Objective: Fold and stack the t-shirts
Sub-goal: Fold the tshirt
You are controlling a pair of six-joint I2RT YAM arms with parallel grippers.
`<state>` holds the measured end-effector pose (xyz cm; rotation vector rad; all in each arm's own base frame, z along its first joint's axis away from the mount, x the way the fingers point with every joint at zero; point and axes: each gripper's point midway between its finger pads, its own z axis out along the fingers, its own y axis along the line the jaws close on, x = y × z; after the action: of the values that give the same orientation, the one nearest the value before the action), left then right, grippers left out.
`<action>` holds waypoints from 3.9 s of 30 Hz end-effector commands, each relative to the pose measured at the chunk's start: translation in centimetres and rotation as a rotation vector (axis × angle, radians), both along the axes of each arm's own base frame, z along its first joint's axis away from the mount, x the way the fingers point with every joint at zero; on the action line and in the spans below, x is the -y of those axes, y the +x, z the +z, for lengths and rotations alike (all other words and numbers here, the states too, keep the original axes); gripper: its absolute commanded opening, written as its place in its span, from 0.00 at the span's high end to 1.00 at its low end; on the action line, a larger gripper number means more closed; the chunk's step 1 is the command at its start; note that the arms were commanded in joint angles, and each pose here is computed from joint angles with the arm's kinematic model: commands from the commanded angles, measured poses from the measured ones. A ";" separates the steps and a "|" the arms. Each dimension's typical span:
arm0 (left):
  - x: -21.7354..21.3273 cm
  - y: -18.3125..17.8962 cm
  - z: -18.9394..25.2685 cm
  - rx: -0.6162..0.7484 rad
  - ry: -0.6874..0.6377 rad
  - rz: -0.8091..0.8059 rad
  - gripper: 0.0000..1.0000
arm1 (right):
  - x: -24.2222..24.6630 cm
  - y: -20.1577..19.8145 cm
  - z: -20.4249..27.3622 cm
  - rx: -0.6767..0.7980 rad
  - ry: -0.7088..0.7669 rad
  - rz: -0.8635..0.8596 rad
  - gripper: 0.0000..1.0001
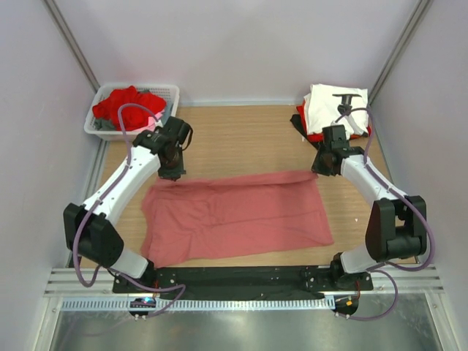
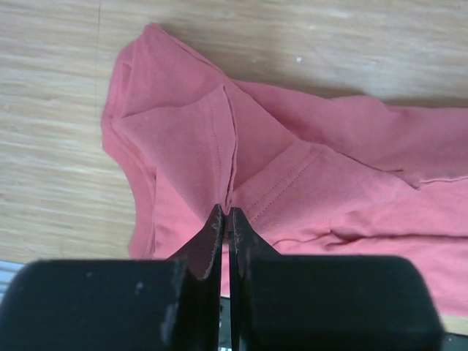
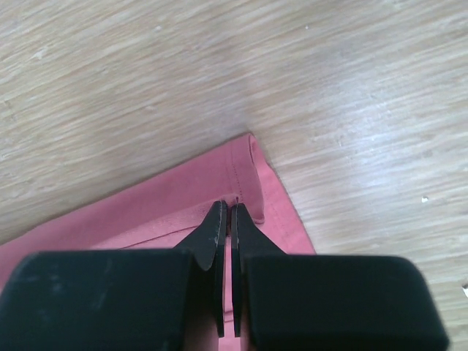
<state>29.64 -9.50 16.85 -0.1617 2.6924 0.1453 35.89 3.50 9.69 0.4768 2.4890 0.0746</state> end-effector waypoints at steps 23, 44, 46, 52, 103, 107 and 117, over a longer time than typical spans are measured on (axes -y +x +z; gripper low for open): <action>0.7 -13.8 -3.8 -0.121 -0.028 -0.018 0.71 | 2.6 -8.8 -3.3 -0.030 -0.019 -0.195 0.54; 3.5 -8.0 -9.3 0.009 -0.031 0.080 0.44 | -9.4 -3.6 -1.7 0.030 0.143 0.209 0.08; 3.4 -8.1 -11.3 -0.050 -0.025 0.092 0.47 | -10.1 -4.0 -3.8 -0.036 0.154 0.230 0.09; 3.8 -6.7 -16.6 -0.164 0.002 0.115 0.55 | -10.2 -6.5 -7.4 -0.144 0.122 0.243 0.10; 10.3 1.0 0.0 0.144 -0.293 -0.215 0.19 | -18.8 1.9 8.5 0.175 0.198 0.298 0.16; 9.1 -2.2 -1.9 0.104 -0.287 -0.230 0.23 | -20.7 6.7 5.8 0.116 0.170 0.317 0.18; 3.9 -7.2 -0.1 0.128 -0.186 -0.245 0.21 | -24.6 13.8 -2.3 0.000 0.105 0.297 0.23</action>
<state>23.81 -15.22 16.05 0.0893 2.5864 -0.2353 48.28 27.38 7.24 0.1629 2.5617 0.3680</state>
